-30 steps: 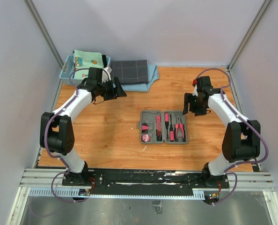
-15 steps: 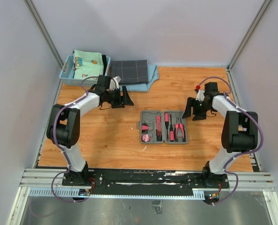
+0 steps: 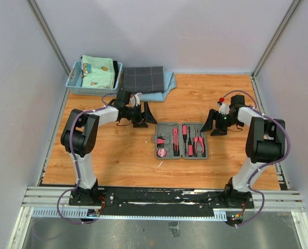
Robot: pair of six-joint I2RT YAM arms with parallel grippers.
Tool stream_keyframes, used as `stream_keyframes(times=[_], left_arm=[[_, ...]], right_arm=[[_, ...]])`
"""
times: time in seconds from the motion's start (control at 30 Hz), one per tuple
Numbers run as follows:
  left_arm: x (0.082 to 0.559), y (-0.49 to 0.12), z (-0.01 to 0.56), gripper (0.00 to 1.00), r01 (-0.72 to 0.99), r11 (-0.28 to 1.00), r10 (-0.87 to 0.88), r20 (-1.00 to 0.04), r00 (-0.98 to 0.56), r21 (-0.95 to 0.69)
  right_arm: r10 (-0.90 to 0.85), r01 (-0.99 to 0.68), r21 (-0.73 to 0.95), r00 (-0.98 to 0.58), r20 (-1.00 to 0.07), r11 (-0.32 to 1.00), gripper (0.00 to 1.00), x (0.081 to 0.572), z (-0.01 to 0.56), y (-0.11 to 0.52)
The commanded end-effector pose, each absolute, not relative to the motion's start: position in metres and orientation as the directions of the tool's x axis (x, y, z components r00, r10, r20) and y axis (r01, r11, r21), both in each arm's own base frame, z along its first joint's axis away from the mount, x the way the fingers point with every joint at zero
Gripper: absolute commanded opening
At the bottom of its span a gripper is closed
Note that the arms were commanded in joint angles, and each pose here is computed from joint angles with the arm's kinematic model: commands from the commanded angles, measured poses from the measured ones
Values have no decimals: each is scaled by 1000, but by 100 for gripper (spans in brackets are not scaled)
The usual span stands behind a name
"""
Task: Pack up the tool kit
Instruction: Close the toolbox at the center of the board.
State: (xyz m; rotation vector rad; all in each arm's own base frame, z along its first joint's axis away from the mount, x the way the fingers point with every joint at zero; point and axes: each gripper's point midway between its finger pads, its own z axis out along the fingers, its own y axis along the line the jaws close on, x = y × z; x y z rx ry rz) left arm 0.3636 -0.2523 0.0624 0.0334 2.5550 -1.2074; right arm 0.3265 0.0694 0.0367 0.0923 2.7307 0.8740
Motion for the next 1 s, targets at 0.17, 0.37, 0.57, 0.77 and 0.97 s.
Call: stream_keyframes(times=[0.17,0.37,0.57,0.77,0.97], left_arm=[[325,-286,33,80,107,607,-53,-174,-983,-787],[311,-301,23,81,79,569,-41,-124,-991,-819],[314,-316,26,81,82,534,-26,-114,-993,-841],[331,-327,65,82,120,470,-46,-160,-986,-874],[343,-336,103,82,160,418,-65,-205,-977,-894]], right_arm=[[132,4,598,-976,-171,802,70,316,17,74],[109,-10,662,-984,-139,750,71,317,18,94],[83,-36,713,-988,-132,701,71,319,25,114],[98,-81,744,-976,-194,663,70,332,59,120],[114,-107,767,-967,-229,633,70,339,86,125]])
